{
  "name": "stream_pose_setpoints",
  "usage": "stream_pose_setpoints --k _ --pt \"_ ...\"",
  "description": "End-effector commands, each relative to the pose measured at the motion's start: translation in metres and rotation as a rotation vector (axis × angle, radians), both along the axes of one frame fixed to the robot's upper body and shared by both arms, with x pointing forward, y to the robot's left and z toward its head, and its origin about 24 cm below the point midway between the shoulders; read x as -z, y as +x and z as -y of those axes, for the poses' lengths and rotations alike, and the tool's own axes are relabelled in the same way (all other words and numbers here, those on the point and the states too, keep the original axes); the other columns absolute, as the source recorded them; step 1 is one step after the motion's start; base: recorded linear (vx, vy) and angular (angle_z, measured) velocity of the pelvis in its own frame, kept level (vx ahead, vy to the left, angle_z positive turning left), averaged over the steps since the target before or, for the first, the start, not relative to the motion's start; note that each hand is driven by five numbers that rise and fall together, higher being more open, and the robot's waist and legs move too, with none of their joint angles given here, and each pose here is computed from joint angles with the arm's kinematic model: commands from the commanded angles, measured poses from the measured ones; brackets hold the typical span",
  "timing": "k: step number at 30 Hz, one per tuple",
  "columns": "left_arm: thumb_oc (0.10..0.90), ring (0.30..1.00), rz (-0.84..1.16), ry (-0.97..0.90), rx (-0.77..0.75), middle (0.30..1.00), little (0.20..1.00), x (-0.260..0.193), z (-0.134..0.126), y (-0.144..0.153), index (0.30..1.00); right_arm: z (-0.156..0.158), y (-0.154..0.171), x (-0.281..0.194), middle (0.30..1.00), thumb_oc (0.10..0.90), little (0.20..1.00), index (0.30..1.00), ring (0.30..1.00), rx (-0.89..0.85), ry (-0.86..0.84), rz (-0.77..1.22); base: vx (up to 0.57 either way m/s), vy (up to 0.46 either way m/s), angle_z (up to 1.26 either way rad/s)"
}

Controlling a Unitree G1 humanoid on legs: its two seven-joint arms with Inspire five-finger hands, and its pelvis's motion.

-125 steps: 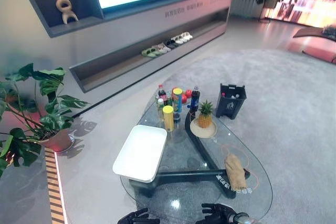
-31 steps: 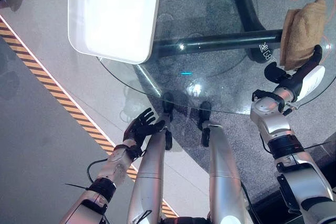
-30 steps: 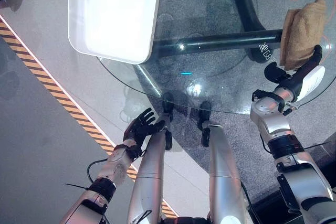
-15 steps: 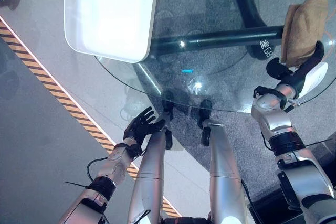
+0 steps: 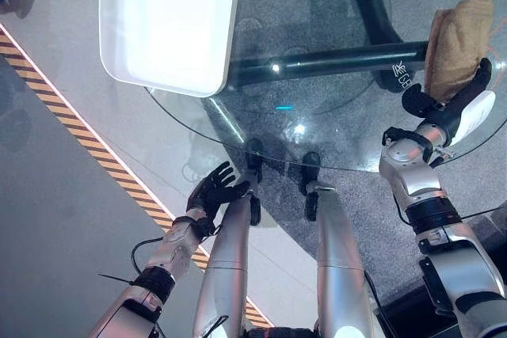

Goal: Wipe the table with a cloth and put it in the basket.

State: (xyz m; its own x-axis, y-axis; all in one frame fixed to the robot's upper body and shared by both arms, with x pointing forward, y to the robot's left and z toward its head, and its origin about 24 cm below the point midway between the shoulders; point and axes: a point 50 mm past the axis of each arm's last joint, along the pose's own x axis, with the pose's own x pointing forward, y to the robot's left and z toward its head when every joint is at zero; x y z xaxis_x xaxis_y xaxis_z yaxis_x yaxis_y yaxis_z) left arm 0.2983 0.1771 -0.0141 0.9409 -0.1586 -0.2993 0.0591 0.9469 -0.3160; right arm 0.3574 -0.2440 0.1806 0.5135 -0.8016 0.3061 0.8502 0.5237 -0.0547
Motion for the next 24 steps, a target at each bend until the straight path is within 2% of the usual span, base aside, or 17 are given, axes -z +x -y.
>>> stream_pose_setpoints --k 1,20,24 --pt "0.8 0.9 -0.235 -0.079 0.193 0.9 0.9 0.053 0.059 -0.053 0.9 0.015 -0.013 -0.035 0.3 0.1 0.2 0.3 0.3 0.038 -0.044 0.153 0.0 0.0 0.0" --pt "0.8 0.9 -0.258 -0.089 0.196 0.9 0.9 0.057 0.06 -0.06 0.9 0.013 -0.013 -0.024 0.3 0.1 0.2 0.3 0.3 0.002 -0.044 0.123 0.0 0.004 0.0" --pt "0.8 0.9 -0.236 -0.093 0.194 0.9 0.9 0.052 0.062 -0.054 0.9 0.011 -0.012 -0.032 0.3 0.1 0.2 0.3 0.3 -0.018 -0.044 0.158 0.01 0.024 -0.02"
